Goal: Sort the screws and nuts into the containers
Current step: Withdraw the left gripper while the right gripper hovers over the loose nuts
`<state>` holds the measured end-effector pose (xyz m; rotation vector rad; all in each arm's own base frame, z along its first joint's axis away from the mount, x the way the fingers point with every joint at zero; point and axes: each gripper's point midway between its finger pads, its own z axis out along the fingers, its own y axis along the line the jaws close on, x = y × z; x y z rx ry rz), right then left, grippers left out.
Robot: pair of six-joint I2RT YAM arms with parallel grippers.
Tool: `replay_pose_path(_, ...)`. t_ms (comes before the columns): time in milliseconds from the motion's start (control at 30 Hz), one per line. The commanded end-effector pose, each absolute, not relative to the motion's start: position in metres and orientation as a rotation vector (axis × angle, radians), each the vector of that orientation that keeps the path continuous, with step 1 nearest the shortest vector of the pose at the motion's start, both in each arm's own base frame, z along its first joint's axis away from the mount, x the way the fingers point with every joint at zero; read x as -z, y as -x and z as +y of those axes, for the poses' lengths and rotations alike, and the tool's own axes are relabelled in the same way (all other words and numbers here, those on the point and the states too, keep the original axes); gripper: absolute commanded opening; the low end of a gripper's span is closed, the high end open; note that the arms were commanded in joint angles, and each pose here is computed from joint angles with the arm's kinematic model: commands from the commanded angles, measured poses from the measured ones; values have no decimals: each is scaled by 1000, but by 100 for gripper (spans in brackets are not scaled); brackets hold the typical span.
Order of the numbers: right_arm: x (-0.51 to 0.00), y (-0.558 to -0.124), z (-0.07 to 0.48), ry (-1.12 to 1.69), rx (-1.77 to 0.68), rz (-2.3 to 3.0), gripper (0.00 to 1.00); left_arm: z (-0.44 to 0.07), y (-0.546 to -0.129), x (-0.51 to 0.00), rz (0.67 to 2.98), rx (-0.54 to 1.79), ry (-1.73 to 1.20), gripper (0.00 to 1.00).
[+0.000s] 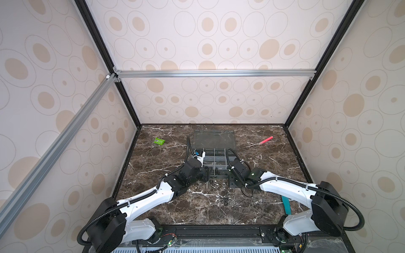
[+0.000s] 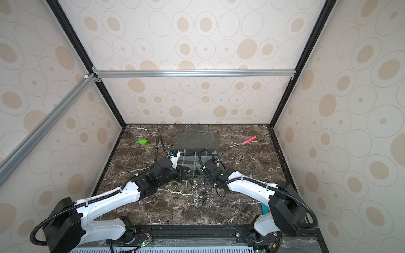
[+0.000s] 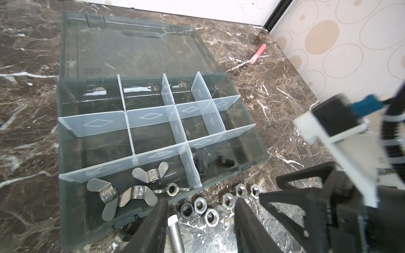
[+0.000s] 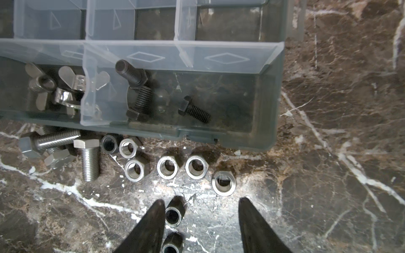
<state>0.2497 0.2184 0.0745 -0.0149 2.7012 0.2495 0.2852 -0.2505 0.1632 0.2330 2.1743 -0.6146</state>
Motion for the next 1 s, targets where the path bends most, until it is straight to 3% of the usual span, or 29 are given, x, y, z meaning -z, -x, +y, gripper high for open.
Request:
replay_pose_path(0,-80,-253,231,38,-282,2704,57,-237,-288,-167,2150,590,-155,49)
replay_pose_path(967,-71,-242,238,23,-318,2739,57,-208,-278,-176,2100,506,-139,51)
